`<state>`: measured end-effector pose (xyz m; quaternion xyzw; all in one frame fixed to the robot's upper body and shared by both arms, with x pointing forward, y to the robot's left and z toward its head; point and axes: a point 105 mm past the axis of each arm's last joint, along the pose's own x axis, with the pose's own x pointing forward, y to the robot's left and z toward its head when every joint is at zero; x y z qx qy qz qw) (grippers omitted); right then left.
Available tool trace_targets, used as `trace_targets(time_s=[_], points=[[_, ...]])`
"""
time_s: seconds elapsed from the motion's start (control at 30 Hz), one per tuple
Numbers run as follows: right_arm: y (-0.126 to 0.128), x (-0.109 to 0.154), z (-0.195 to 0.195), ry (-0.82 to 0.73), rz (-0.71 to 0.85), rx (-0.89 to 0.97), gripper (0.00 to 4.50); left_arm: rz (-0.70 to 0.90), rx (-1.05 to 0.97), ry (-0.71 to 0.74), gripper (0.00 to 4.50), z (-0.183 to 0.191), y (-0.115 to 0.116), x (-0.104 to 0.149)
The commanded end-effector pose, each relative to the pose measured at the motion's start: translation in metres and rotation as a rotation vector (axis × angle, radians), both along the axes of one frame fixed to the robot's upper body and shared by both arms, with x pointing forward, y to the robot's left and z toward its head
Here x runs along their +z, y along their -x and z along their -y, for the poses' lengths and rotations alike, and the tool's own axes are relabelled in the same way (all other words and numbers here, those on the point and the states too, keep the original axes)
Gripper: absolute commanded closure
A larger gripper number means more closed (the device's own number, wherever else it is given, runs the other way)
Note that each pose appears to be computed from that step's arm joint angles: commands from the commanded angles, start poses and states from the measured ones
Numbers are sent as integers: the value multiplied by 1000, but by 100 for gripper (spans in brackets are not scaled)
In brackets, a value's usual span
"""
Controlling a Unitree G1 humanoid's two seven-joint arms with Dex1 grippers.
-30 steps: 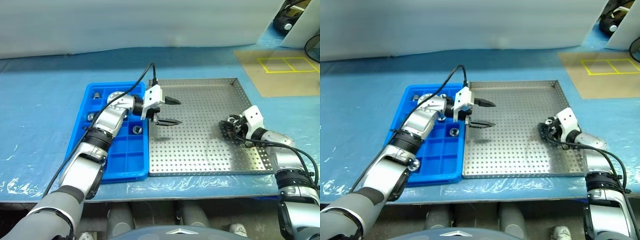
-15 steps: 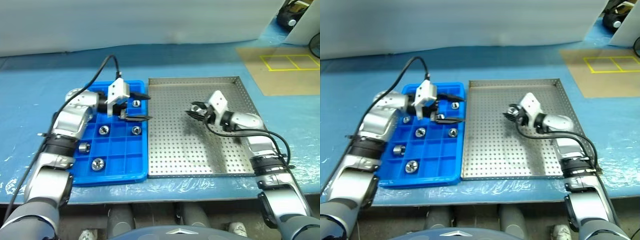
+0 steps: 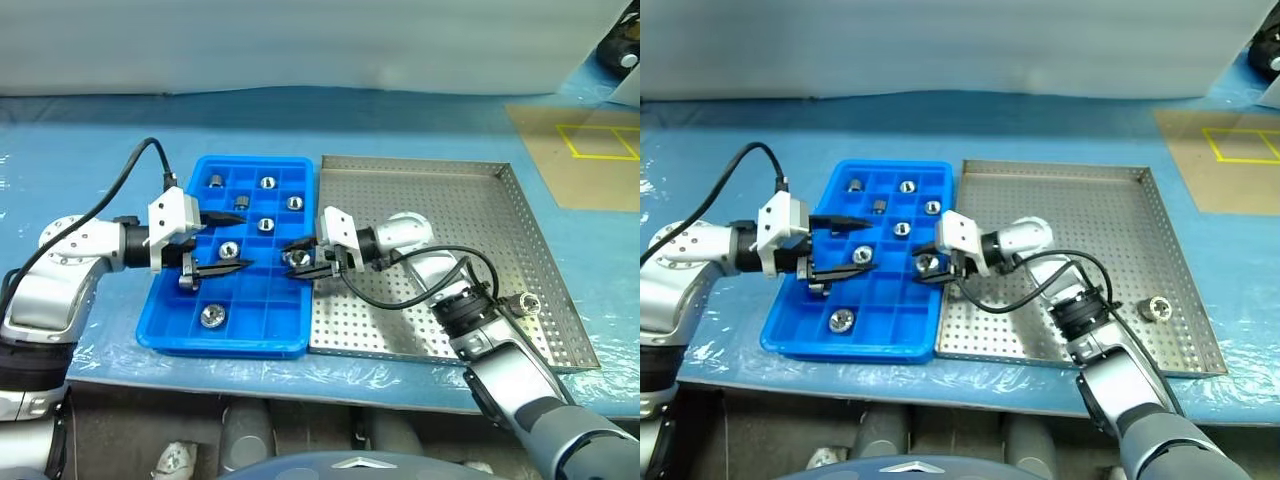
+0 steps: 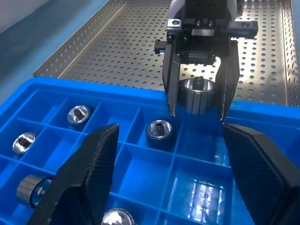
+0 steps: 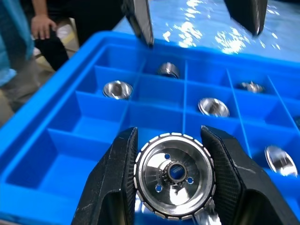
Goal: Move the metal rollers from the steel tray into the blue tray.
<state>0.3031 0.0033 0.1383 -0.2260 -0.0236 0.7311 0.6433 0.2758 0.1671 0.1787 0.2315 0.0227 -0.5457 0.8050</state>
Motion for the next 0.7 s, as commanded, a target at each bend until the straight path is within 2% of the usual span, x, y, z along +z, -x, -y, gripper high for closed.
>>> trace_targets(time_s=[0.03,0.17,0.33,0.7], points=[[12,1,-10,2,42,103,284,46,45,4,81,-6,8,13],[22,-6,-36,-15,25,176,284,36,82,-19,81,-13,13,10],[10,-7,-57,-54,17,140,284,42,100,-21,81,-13,14,10],[-1,-24,-52,-14,22,117,284,46,121,-24,81,-13,16,10]])
